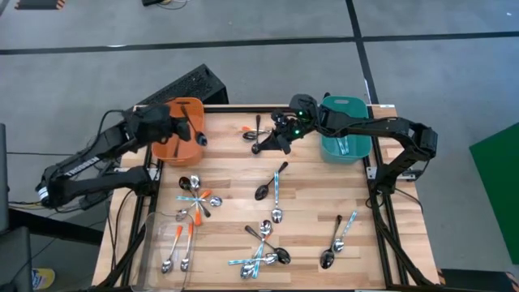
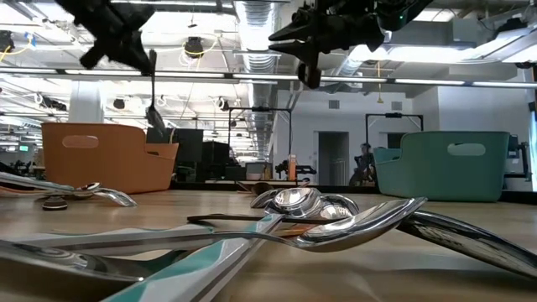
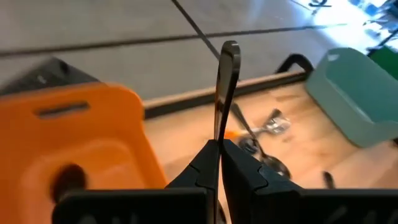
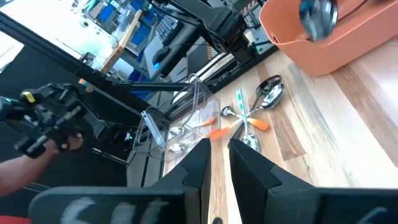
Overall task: Sort silverware by color (type)
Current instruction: Put the black spoon into the orange bin, then put the orange spoon into the transparent bin
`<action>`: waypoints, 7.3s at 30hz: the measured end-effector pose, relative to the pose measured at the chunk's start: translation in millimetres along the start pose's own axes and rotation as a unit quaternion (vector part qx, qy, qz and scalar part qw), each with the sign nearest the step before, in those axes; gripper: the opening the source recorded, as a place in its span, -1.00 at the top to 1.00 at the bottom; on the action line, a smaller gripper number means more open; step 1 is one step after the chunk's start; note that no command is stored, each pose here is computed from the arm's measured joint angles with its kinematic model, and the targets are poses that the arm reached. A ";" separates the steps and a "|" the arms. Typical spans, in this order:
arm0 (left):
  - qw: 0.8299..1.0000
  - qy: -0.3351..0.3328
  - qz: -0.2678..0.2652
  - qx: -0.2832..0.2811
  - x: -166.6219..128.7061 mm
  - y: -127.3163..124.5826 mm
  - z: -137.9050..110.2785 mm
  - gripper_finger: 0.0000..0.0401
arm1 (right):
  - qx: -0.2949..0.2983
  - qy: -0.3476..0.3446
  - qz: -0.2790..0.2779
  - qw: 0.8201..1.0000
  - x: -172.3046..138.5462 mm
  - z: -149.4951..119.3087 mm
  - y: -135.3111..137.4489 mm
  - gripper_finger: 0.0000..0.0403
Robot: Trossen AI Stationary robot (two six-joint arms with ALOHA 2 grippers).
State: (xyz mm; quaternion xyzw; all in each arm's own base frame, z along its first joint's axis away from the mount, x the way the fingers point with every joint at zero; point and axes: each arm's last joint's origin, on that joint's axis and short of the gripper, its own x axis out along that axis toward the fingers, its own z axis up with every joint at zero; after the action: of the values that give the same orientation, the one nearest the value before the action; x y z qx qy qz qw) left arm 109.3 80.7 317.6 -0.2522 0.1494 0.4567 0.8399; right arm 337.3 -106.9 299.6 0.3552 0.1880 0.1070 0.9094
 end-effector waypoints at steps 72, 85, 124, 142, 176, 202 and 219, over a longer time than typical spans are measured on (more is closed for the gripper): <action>0.962 0.002 -0.243 0.124 42.7 -79.3 17.9 0.21 | -0.092 0.087 -0.376 0.918 -8.6 -34.1 -32.5 -0.04; 0.961 0.020 -0.246 0.122 65.3 -68.2 -13.8 0.21 | -0.113 0.151 -0.445 0.876 3.7 -40.9 -105.9 0.03; 0.974 0.108 -0.191 0.058 66.8 -58.8 -27.2 0.21 | 0.296 0.054 -0.395 0.868 0.7 -17.8 -197.0 0.42; 0.978 0.108 -0.175 0.020 67.1 -58.2 -26.7 0.21 | 0.208 0.160 -0.380 0.887 -16.2 -17.2 -161.9 0.95; 0.932 -0.149 -0.250 0.217 48.3 -124.4 6.1 0.21 | 0.029 -0.006 -0.272 0.962 -61.7 25.2 27.7 0.96; 0.881 0.128 -0.242 0.385 98.4 -184.1 17.4 0.21 | -0.034 0.049 -0.259 0.964 -19.6 3.5 43.1 0.94; 0.869 0.205 -0.286 0.348 108.9 -180.1 21.0 0.97 | -0.055 0.043 -0.275 0.959 -11.9 -2.3 52.6 0.94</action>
State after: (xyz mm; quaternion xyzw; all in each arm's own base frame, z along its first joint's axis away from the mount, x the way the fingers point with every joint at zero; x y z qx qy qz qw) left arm 320.1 85.8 334.3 -0.0630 0.3884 0.0530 0.9178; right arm 322.4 -71.3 337.2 0.2345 0.3112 -0.1220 0.9128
